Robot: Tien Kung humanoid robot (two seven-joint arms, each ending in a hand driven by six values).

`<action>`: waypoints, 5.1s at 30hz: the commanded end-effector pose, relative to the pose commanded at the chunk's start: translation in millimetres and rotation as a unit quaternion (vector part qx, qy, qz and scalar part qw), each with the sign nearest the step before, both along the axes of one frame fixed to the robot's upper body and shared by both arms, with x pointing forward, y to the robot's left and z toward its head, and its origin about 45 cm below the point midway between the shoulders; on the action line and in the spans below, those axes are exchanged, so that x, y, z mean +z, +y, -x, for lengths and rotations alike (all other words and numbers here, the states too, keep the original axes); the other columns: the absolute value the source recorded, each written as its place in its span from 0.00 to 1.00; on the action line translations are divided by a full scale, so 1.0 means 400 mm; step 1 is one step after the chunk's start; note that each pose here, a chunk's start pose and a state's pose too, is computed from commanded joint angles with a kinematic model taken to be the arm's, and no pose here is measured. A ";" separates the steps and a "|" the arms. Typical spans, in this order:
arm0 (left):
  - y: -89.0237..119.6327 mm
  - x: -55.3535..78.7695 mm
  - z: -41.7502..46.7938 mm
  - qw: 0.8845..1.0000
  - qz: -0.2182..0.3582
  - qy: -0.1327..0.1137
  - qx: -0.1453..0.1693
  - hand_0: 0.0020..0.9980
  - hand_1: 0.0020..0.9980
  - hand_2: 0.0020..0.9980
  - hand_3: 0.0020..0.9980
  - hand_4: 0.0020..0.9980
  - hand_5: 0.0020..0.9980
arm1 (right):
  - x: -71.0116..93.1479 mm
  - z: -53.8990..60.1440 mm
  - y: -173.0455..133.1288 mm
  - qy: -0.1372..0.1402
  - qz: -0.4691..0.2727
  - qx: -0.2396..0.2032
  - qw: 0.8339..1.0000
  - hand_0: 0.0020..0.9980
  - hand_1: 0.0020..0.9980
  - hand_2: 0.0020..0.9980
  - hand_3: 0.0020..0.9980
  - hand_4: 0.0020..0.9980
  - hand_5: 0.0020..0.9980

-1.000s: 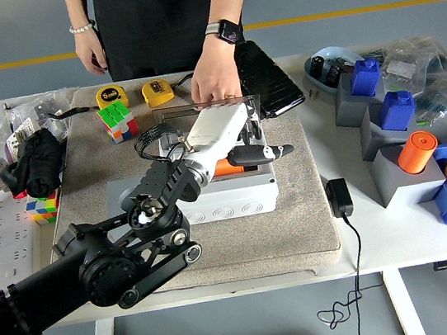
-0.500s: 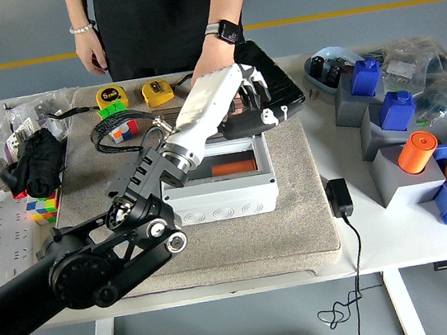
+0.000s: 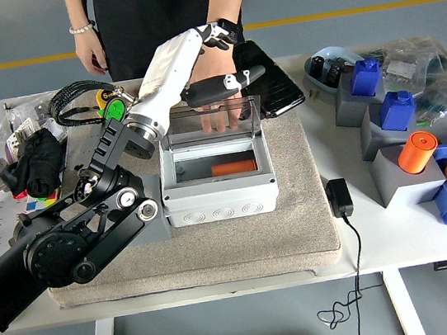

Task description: Fetch the battery,place it into the box,close the lid of the box

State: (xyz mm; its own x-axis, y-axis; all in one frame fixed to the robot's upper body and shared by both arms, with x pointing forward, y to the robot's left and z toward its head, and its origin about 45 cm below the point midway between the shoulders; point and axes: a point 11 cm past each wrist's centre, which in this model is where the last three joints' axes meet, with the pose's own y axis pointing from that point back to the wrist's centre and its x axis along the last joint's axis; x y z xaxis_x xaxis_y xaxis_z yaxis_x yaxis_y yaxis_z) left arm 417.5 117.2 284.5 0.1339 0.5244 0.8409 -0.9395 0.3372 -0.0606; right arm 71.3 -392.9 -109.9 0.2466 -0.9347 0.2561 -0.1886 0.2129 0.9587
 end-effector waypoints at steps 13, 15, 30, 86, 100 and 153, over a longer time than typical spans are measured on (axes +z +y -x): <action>0.044 -0.062 0.003 0.985 -0.126 0.110 0.042 0.36 0.63 0.60 0.64 1.00 0.84 | 0.001 0.002 -0.003 0.001 0.000 -0.001 1.000 0.73 0.70 0.70 0.70 1.00 0.61; 0.046 -0.062 0.012 0.983 -0.133 0.120 0.041 0.36 0.63 0.60 0.64 1.00 0.84 | 0.000 0.003 -0.002 0.001 0.000 -0.001 1.000 0.73 0.70 0.70 0.70 1.00 0.61; 0.014 -0.092 0.089 0.975 -0.120 0.185 -0.005 0.27 0.55 0.56 0.60 1.00 0.85 | -0.001 0.009 0.000 0.002 -0.001 -0.002 1.000 0.73 0.70 0.70 0.70 1.00 0.61; 0.504 -0.052 0.038 0.860 0.477 0.059 0.172 0.42 0.60 0.57 0.59 1.00 0.69 | 0.000 -0.004 0.001 0.007 0.000 0.001 1.000 0.73 0.70 0.70 0.70 1.00 0.62; 0.529 -0.069 0.033 0.834 0.524 0.084 0.150 0.41 0.58 0.56 0.57 1.00 0.63 | -0.003 0.003 0.006 0.010 -0.003 0.000 1.000 0.73 0.70 0.70 0.70 1.00 0.62; 0.527 -0.064 0.039 0.837 0.519 0.096 0.141 0.40 0.57 0.56 0.56 0.99 0.59 | 0.002 -0.013 -0.005 -0.004 0.005 -0.002 1.000 0.73 0.70 0.70 0.70 1.00 0.61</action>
